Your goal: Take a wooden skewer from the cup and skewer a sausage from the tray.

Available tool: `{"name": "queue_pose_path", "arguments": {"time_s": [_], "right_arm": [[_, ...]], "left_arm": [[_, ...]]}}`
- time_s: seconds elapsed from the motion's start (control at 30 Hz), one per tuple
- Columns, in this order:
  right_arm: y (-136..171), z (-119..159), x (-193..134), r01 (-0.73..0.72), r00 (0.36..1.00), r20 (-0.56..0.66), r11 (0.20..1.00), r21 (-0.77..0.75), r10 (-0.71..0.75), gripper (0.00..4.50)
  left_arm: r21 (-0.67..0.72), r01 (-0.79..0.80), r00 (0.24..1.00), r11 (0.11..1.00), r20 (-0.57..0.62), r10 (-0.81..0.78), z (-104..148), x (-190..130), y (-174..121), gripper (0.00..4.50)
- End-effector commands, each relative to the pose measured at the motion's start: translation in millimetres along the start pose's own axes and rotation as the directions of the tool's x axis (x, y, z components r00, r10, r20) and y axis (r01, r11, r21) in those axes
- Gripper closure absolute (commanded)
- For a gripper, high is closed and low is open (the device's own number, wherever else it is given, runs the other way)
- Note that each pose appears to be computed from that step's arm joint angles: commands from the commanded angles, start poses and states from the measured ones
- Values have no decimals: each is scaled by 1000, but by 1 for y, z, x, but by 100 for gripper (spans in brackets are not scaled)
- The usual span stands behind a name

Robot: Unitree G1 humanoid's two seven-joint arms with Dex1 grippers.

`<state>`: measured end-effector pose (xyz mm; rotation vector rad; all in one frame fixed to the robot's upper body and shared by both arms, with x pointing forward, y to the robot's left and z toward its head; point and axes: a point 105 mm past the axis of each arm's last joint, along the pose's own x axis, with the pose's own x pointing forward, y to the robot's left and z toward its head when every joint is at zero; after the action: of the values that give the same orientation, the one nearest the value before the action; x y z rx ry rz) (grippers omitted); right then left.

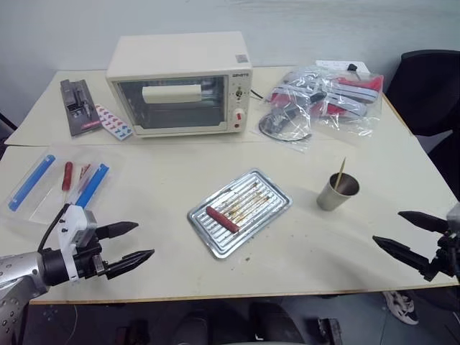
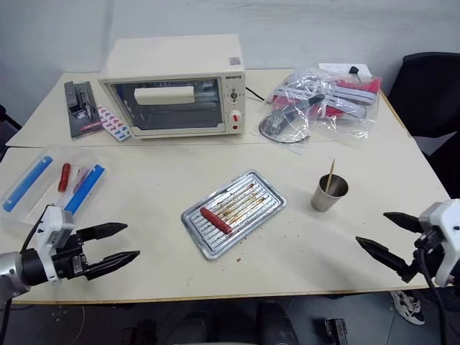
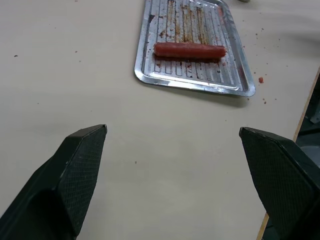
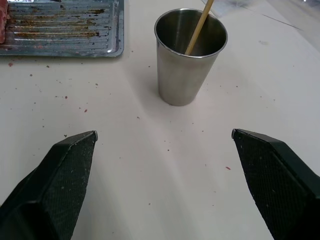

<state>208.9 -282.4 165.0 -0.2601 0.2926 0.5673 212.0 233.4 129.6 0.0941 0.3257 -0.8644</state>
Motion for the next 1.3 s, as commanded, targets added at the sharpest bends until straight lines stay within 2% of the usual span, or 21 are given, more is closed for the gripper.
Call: {"name": "queue_pose_path", "arguments": {"time_s": [0.03, 0.3, 0.4, 0.5, 0.7, 0.8, 0.9, 1.03, 1.3], "right_arm": [[-2, 5, 2, 8, 1000, 13, 999, -42, -8, 0], [1, 5, 9, -18, 1000, 17, 1000, -13, 19, 0], [-4, 8, 16, 14, 1000, 28, 999, -48, -13, 0], [-9, 15, 22, 38, 997, 63, 998, -46, -35, 0], [-19, 47, 28, 37, 984, 172, 999, -3, -36, 0], [-26, 73, 30, 21, 968, 251, 999, 30, -28, 0], [-28, 88, 41, -6, 961, 276, 998, 60, -11, 0], [-26, 87, 62, -19, 968, 250, 996, 86, -3, 0], [-34, 80, 94, 50, 974, 213, 988, 148, -81, 0]], "left_arm": [[46, -14, 1000, 999, 10, 14, 2, 2, 1, 1], [40, -36, 999, 999, 40, 34, 6, 6, 3, 1], [56, -24, 999, 998, 47, 22, 10, 10, 4, 1], [75, 10, 998, 997, 65, -14, 19, 16, 4, 1], [104, 172, 977, 980, 108, -183, 53, 32, -3, 1], [135, 300, 941, 944, 117, -316, 78, 44, -13, 1], [170, 401, 897, 900, 129, -423, 100, 61, -19, 1], [202, 501, 836, 842, 141, -531, 120, 83, -31, 1], [259, 609, 751, 749, 113, -650, 135, 114, -51, 1]]}}
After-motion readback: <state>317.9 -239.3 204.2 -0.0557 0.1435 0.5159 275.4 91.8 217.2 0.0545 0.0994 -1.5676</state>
